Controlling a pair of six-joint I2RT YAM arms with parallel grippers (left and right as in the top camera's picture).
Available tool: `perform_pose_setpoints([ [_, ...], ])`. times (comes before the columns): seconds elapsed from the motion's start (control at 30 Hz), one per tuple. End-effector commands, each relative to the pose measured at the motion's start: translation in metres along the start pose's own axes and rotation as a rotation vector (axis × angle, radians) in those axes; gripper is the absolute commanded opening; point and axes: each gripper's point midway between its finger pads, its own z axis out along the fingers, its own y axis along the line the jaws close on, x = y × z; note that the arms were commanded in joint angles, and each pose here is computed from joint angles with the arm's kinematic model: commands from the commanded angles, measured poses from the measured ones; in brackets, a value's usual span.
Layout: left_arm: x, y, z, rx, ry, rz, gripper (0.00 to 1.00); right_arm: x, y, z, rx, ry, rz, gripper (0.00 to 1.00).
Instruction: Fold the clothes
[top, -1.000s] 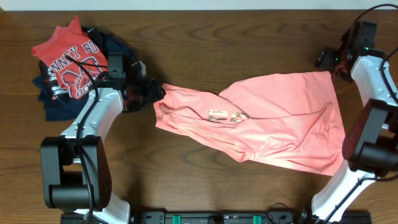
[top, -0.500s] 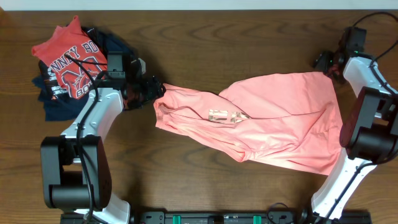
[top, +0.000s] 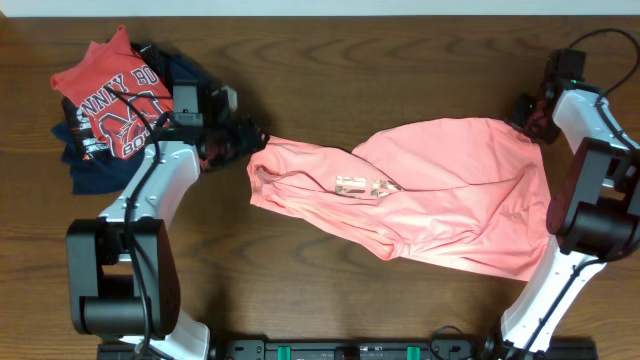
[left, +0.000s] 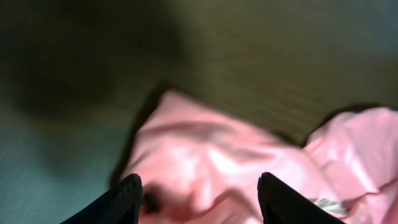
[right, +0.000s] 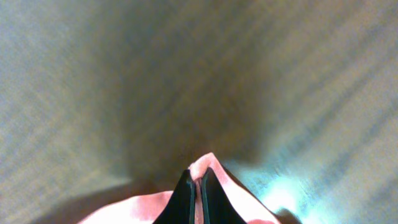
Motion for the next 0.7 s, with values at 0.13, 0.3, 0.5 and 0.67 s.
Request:
perform_pose_setpoints([
  [0.13,-0.003,-0.068,0.010,0.128,-0.003,0.131,0.61,-0.016,-0.015,-0.081,-0.001,-0.065,-0.025,0.01],
  [0.3,-0.006,-0.088,0.028,0.147,0.022,0.167,0.61,-0.004,-0.022,-0.136,0.020,-0.073,-0.037,0.01],
  [0.5,-0.007,-0.100,0.052,0.158,0.047,0.192,0.61,0.030,-0.032,-0.181,0.039,-0.006,-0.043,0.01],
  [0.67,0.009,-0.106,0.079,0.177,0.113,0.212,0.62,0.068,-0.037,-0.194,0.073,0.120,-0.068,0.01],
])
